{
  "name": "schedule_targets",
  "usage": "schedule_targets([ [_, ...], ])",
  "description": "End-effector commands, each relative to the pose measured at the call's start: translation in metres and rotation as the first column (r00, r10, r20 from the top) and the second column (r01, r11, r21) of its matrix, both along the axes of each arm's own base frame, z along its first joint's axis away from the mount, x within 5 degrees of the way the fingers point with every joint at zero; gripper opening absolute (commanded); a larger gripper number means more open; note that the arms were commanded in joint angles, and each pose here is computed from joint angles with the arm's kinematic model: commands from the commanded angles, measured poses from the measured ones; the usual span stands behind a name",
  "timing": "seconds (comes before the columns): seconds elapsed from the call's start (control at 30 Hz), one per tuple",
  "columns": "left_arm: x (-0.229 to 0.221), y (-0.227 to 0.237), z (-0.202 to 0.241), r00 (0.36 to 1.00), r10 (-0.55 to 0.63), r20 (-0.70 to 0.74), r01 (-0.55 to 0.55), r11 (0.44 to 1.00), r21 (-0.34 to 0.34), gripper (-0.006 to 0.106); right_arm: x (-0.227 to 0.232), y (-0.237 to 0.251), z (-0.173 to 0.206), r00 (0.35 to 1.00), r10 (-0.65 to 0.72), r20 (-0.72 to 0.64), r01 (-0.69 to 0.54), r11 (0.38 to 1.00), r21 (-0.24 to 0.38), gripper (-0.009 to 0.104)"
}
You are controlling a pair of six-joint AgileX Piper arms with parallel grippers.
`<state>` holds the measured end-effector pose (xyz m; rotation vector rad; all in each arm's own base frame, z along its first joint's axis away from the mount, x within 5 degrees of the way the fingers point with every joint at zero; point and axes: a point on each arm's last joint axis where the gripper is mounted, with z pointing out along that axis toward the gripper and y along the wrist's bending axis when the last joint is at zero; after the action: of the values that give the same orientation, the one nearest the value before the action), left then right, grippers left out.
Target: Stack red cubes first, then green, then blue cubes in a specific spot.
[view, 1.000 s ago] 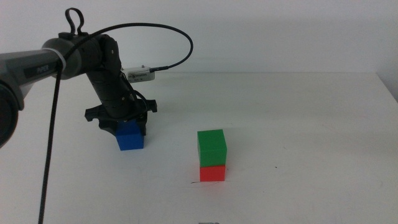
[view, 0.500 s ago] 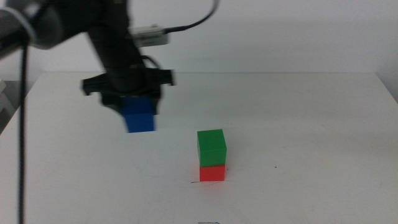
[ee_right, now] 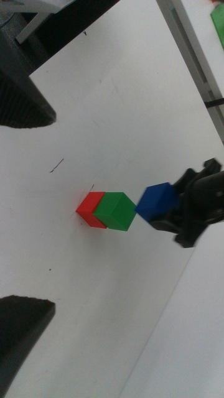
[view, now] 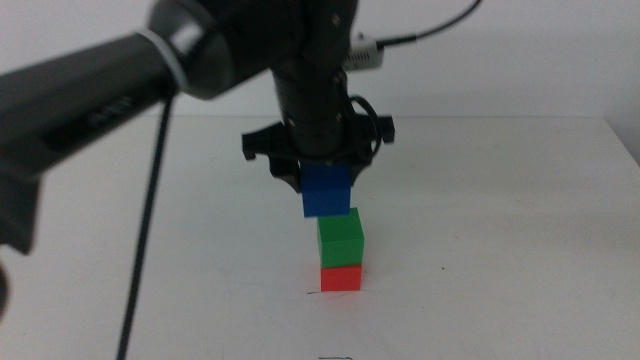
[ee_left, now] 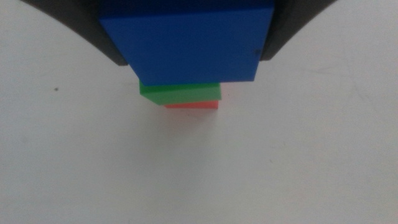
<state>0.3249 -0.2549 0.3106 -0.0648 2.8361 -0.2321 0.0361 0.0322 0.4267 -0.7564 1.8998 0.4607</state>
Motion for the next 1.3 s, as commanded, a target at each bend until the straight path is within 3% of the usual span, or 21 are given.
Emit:
schedule_targets([
  [0.0, -0.011, 0.005, 0.021, 1.0, 0.015, -0.006, -0.015, 1.0, 0.004, -0.002, 0.002, 0.001, 0.011, 0.997, -0.006, 0.074, 0.003, 0.999, 0.041, 0.075],
  [0.27, -0.008, -0.003, 0.016, 1.0, 0.009, -0.013, -0.01, 0.998, -0.058, -0.002, 0.002, 0.001, 0.011, 0.997, -0.006, 0.074, 0.003, 0.999, 0.041, 0.075],
  [1.27, 0.003, -0.015, -0.002, 0.999, 0.034, -0.016, -0.035, 0.994, -0.1, -0.002, 0.002, 0.001, 0.011, 0.997, -0.006, 0.074, 0.003, 0.999, 0.041, 0.075],
])
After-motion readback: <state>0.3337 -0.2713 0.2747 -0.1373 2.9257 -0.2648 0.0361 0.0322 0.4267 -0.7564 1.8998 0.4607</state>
